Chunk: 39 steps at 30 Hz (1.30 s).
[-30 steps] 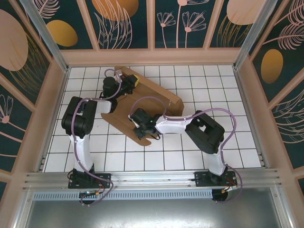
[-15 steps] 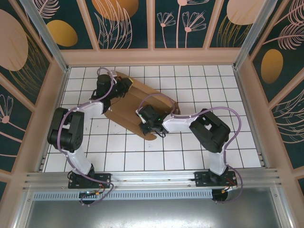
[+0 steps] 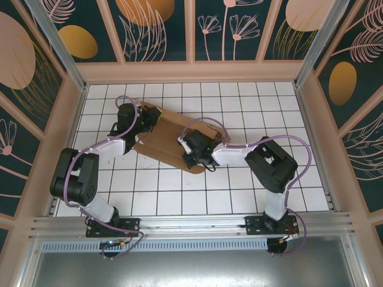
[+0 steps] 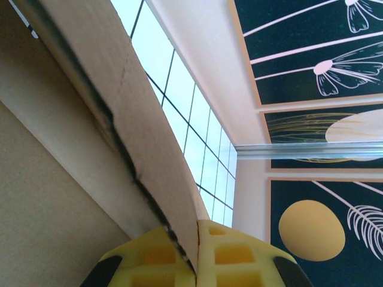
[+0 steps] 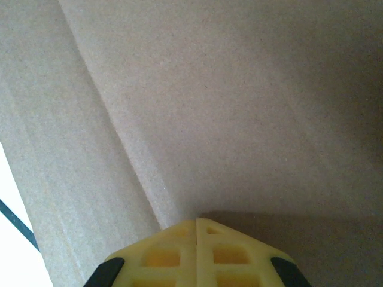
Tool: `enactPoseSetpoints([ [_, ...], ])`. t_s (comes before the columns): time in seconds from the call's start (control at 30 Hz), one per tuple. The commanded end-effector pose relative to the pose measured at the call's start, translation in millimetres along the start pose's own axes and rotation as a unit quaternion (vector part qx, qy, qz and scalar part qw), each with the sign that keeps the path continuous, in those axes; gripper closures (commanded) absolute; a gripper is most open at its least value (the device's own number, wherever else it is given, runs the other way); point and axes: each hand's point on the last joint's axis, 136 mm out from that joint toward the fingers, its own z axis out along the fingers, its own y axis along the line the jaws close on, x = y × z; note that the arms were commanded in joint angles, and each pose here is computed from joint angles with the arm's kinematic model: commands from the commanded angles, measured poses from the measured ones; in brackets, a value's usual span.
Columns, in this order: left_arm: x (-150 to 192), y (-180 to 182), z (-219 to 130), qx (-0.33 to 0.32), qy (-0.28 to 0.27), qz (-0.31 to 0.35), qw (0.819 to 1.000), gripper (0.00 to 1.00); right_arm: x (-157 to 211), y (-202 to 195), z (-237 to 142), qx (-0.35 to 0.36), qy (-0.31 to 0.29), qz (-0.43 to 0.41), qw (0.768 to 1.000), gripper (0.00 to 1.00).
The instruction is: Fold the paper box
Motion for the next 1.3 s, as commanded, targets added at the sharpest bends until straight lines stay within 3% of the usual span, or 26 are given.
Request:
enactPoseSetpoints([
  [0.0, -22, -3, 2, -0.019, -0.043, 0.0, 0.999, 1.0, 37, -7, -11, 0.009, 0.06, -0.012, 0.998, 1.0],
  [0.23, -37, -2, 16, -0.035, -0.077, -0.016, 0.996, 1.0, -28, 11, -61, -0.033, -0.068, 0.033, 0.997, 1.0],
  [0.5, -49, 12, 37, -0.054, -0.094, -0.057, 0.993, 1.0, -40, 43, -28, -0.078, -0.013, 0.059, 0.995, 0.97],
  [0.8, -58, 7, 14, -0.082, -0.13, -0.048, 0.987, 1.0, 18, 45, 27, -0.052, 0.091, 0.062, 0.993, 1.0],
  [1.03, -50, 18, 2, -0.105, -0.126, -0.038, 0.986, 1.0, 70, 21, 17, -0.033, 0.137, 0.083, 0.986, 1.0],
  [1.27, -42, 27, -13, -0.129, -0.132, 0.003, 0.983, 1.0, 81, 5, -9, -0.045, 0.121, 0.112, 0.985, 1.0],
])
